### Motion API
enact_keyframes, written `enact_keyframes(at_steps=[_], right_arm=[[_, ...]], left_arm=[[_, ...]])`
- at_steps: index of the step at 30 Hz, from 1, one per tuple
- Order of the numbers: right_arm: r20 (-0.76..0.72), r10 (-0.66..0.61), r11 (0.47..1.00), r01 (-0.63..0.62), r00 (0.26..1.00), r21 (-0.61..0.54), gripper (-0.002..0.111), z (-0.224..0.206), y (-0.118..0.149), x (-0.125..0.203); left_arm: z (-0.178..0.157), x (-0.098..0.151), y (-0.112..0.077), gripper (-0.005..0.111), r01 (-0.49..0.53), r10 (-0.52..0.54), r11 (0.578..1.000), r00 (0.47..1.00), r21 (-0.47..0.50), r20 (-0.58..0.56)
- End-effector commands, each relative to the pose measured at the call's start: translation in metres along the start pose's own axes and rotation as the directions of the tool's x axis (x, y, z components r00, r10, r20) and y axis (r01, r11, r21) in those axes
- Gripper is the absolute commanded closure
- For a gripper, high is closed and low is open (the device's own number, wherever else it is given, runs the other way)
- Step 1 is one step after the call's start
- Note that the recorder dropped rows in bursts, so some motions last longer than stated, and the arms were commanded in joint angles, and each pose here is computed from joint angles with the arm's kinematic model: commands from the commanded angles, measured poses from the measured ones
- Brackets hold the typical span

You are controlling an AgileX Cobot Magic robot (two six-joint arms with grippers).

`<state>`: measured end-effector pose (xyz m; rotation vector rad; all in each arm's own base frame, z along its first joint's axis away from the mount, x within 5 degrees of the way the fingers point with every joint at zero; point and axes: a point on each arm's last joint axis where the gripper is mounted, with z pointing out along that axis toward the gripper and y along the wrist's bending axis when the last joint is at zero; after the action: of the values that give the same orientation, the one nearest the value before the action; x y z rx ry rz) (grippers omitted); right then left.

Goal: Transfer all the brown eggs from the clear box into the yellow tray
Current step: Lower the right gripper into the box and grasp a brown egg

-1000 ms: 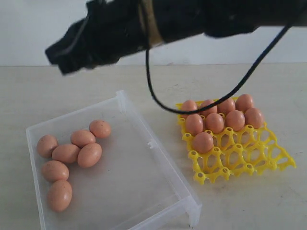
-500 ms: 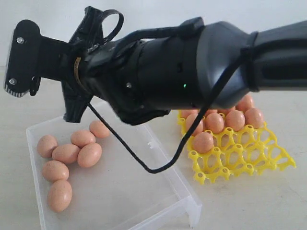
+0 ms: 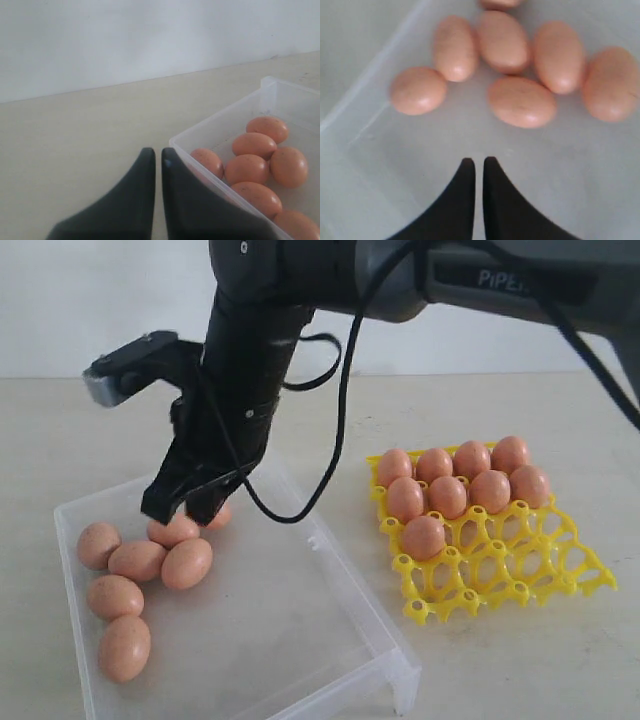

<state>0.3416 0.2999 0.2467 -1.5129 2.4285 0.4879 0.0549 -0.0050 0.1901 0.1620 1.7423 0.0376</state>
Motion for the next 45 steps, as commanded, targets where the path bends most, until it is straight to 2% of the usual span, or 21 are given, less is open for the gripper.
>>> enact_keyframes(at_steps=[1,4,6,11,13,17,21,24,26,28,30,37,42,45], right_arm=[[0.14,-0.329,0.918,0.351,0.934,-0.186,0.108,0.003,0.022,-0.009],[0.137,-0.36,0.905,0.381,0.923,-0.188,0.107,0.006,0.027,-0.01],[0.137,-0.37,0.9,0.392,0.919,-0.193,0.1,0.008,0.033,-0.011],[0.125,-0.402,0.883,0.42,0.907,-0.212,0.066,0.017,0.048,-0.015],[0.108,-0.42,0.887,0.433,0.901,-0.163,0.059,0.024,0.044,-0.016],[-0.055,-0.537,0.844,0.536,0.842,-0.037,0.059,0.039,0.025,-0.008],[-0.157,-0.593,0.801,0.598,0.79,-0.013,0.059,0.054,0.012,-0.001],[-0.13,-0.682,0.729,0.684,0.72,-0.034,0.059,0.064,0.011,-0.002],[-0.096,-0.753,0.656,0.754,0.651,-0.034,0.059,0.07,0.011,-0.004],[-0.087,-0.803,0.591,0.806,0.589,0.0,0.059,0.076,0.008,-0.007],[-0.082,-0.822,0.562,0.826,0.564,0.05,0.059,0.08,0.004,-0.011],[-0.078,-0.821,0.554,0.822,0.566,0.137,0.059,0.098,-0.005,-0.016],[-0.11,-0.824,0.546,0.83,0.556,0.114,0.059,0.112,-0.01,-0.01],[-0.118,-0.805,0.573,0.814,0.581,0.093,0.059,0.117,-0.015,-0.005]], left_arm=[[0.0,0.0,0.0,0.103,0.007,-0.007,1.0,1.0,0.003,0.007],[0.0,0.0,0.0,0.103,0.007,-0.007,1.0,1.0,0.003,0.007],[0.0,0.0,0.0,0.103,0.007,-0.007,1.0,1.0,0.003,0.007],[0.0,0.0,0.0,0.103,0.007,-0.007,1.0,1.0,0.003,0.007],[0.0,0.0,0.0,0.103,0.007,-0.007,1.0,1.0,0.003,0.007],[0.0,0.0,0.0,0.103,0.007,-0.007,1.0,1.0,0.003,0.007],[0.0,0.0,0.0,0.103,0.007,-0.007,1.0,1.0,0.003,0.007],[0.0,0.0,0.0,0.103,0.007,-0.007,1.0,1.0,0.003,0.007],[0.0,0.0,0.0,0.103,0.007,-0.007,1.0,1.0,0.003,0.007],[0.0,0.0,0.0,0.103,0.007,-0.007,1.0,1.0,0.003,0.007],[0.0,0.0,0.0,0.103,0.007,-0.007,1.0,1.0,0.003,0.007],[0.0,0.0,0.0,0.103,0.007,-0.007,1.0,1.0,0.003,0.007],[0.0,0.0,0.0,0.103,0.007,-0.007,1.0,1.0,0.003,0.007],[0.0,0.0,0.0,0.103,0.007,-0.007,1.0,1.0,0.003,0.007]])
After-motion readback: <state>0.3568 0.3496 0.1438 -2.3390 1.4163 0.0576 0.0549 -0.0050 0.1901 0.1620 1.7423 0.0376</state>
